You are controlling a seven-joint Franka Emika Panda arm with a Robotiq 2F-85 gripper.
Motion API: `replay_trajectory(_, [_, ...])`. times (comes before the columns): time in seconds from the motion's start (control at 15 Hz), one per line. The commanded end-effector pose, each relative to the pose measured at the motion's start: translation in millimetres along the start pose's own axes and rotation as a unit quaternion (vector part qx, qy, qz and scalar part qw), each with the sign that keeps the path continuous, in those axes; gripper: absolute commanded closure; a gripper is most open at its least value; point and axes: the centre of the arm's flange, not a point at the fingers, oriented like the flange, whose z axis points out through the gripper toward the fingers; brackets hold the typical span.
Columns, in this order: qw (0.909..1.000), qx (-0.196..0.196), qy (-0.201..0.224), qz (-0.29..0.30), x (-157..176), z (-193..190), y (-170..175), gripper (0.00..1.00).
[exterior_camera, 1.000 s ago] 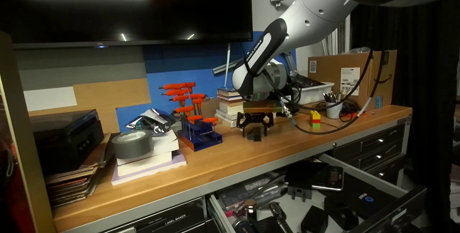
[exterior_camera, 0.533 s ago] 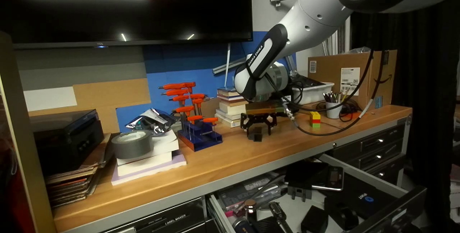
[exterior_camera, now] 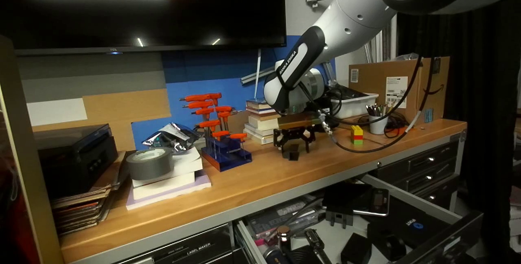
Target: Pick up the black objects from the counter and put them in the open drawer and close it
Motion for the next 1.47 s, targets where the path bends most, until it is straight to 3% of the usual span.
replay_trajectory(0.0, [0.9996, -0.025, -0.009, 0.005, -0.4, -7.1, -1.6, 0.0])
replay_trajectory(0.93, [0.9944, -0.059, -0.044, 0.075, -8.8, -4.6, 35.6, 0.0])
replay_trajectory(1.4, [0.9935, -0.036, -0.107, 0.012, -39.5, -8.1, 30.5, 0.0])
